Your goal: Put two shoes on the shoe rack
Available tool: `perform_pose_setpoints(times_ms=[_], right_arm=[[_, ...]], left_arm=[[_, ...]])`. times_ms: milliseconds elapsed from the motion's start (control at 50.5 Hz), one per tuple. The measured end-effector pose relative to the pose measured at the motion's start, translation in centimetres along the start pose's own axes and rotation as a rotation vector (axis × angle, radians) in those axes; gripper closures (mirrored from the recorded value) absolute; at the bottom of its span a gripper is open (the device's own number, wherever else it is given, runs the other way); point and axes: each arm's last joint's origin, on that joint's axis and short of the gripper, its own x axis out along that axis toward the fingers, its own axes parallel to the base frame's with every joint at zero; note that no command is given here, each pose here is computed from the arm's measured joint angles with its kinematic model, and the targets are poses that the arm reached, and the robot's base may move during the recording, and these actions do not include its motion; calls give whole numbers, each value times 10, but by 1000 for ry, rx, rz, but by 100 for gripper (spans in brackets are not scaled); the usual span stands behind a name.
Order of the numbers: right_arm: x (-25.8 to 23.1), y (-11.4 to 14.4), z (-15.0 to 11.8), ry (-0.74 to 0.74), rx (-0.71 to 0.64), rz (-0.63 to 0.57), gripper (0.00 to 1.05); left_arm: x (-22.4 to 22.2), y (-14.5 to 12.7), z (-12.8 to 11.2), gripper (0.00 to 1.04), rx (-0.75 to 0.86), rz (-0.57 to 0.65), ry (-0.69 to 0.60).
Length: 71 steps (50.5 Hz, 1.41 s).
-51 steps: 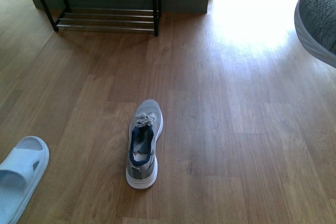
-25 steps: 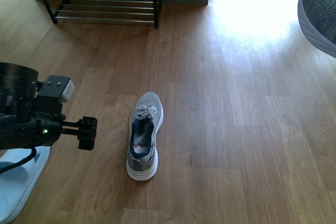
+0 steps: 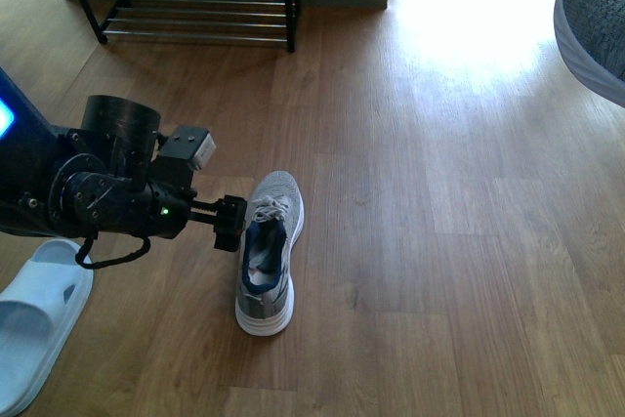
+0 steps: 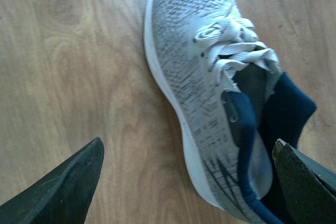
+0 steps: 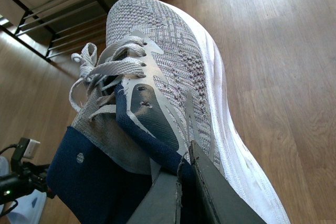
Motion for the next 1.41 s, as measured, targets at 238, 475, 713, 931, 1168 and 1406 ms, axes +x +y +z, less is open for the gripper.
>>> perform_pose_setpoints(times_ms=[238,475,713,931,1168,1406], right_arm=[[0,0,0,0,0,0,104],[0,0,0,0,0,0,104],[0,0,0,0,0,0,104],[0,0,0,0,0,0,104],[0,0,0,0,0,0,104],[0,0,0,0,0,0,104]], left_arm=[[18,-16,3,9,43,-21,65],[36,-25,4,9,70,-18,100],[49,-29,-5,9,80,17,147],[57,-26,-13,9,86,73,167],[64,-18,-16,9,76,159,169],[68,-19,-18,36,59,180,167]])
